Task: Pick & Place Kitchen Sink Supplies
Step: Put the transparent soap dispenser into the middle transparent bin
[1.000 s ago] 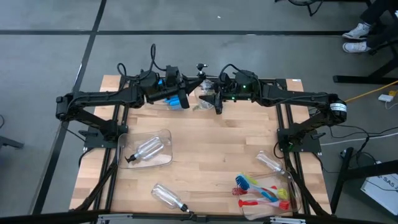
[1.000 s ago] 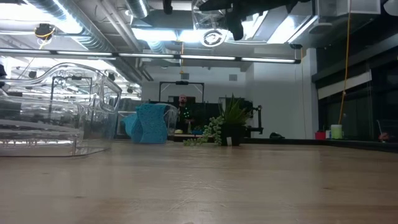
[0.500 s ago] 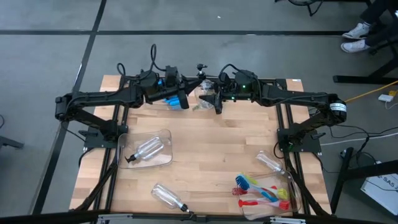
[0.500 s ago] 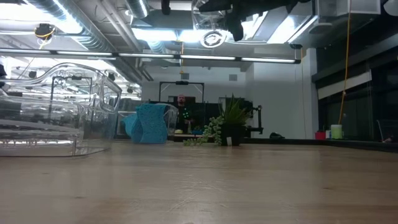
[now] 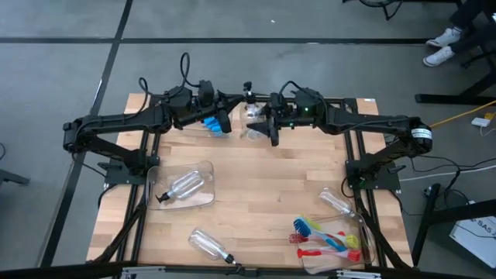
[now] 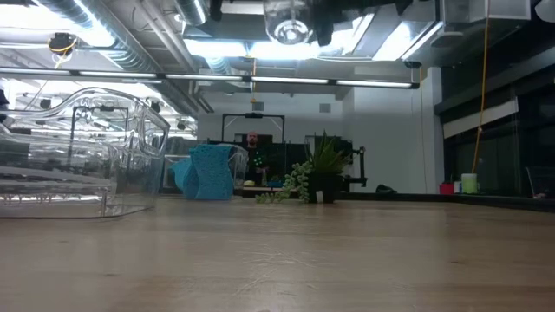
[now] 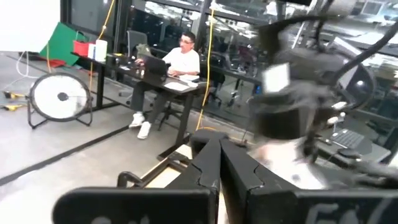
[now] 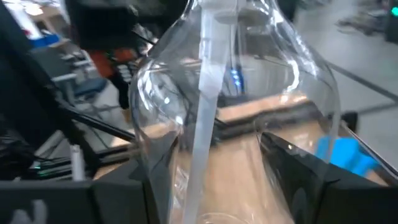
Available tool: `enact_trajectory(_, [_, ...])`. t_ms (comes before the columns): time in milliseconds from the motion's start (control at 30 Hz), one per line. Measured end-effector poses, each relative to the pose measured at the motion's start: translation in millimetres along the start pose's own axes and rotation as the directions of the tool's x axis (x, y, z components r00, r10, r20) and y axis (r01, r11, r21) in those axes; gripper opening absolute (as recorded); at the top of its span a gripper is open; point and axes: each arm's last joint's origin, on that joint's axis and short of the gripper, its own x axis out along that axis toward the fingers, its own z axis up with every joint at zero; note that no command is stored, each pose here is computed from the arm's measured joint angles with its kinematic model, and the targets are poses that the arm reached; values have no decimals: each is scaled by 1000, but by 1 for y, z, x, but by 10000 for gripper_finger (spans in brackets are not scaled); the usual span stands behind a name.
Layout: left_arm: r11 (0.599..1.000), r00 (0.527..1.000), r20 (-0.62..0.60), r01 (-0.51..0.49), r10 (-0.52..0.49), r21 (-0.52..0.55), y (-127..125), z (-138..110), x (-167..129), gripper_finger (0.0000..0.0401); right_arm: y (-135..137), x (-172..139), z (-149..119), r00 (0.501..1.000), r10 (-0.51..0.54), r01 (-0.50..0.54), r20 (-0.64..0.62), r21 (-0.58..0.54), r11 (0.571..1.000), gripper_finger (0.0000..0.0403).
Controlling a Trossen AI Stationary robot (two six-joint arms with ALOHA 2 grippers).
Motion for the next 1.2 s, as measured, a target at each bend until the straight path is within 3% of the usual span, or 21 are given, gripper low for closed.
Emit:
enact_trajectory(233, [1000,1000,0,-22,22,18,3,0,1,1,19,2,3,991,125,-124,39,-26,992,216])
enact_trajectory(500, [1000,1000,20,15,-15,10,-4,9,-12,1,0,0,3,998,-51,52,35,-12,999,216])
enact_trajectory(733, [995,993,61,102,-101,-11,-19,11,-17,1,-11,-2,3,992,-117,117,35,0,993,216])
enact_trajectory(1000, [978,971,132,207,-202,-28,-25,4,5,1,-12,2,-1,992,-122,122,15,8,993,216])
enact_trajectory(1200, [981,975,124,191,-186,-31,-20,1,10,1,-7,4,-2,996,-92,92,11,7,996,216])
